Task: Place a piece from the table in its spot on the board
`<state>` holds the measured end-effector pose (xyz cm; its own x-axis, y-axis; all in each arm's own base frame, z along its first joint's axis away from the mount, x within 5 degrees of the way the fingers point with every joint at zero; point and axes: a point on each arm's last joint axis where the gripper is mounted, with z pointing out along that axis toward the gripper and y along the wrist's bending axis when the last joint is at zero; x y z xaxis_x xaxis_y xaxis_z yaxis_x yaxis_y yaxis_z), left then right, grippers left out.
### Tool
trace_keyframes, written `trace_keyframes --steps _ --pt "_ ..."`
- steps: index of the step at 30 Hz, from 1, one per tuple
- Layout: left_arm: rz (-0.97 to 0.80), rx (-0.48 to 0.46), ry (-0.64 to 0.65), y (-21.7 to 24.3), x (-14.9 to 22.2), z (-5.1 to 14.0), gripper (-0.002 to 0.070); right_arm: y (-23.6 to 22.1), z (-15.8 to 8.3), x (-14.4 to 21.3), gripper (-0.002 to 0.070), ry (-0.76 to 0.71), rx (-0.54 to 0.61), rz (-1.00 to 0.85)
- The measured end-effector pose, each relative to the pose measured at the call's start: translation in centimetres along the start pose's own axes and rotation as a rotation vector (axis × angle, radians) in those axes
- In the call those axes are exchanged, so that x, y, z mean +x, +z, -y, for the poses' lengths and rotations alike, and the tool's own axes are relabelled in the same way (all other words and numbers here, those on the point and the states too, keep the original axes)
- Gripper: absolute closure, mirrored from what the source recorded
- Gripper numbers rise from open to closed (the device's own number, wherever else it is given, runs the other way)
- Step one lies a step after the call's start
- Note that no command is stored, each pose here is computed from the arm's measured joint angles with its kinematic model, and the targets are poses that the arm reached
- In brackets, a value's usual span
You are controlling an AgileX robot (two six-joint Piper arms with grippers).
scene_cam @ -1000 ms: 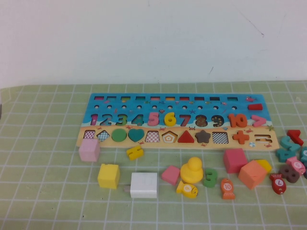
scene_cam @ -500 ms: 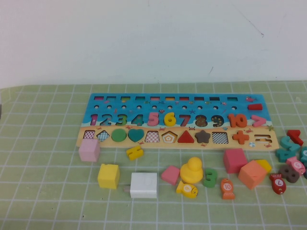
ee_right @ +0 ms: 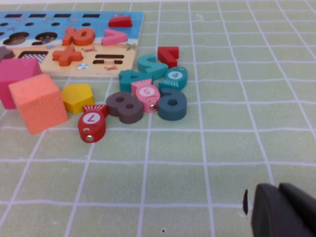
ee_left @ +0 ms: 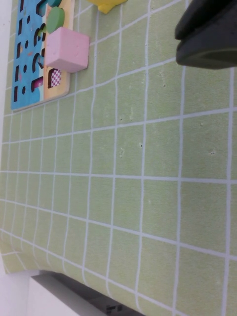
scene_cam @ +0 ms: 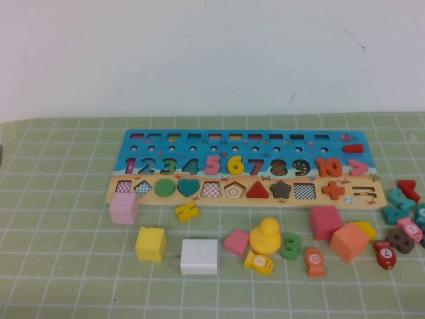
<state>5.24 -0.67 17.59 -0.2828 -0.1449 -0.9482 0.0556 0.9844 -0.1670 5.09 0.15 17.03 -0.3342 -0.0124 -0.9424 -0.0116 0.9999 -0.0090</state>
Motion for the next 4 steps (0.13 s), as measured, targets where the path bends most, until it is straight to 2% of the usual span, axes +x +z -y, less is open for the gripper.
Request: trace_keyframes --steps 4 --pt "0.000 0.000 0.000 0.00 0.00 0.00 0.0677 0.00 0.00 0.00 0.0679 0.000 0.000 0.000"
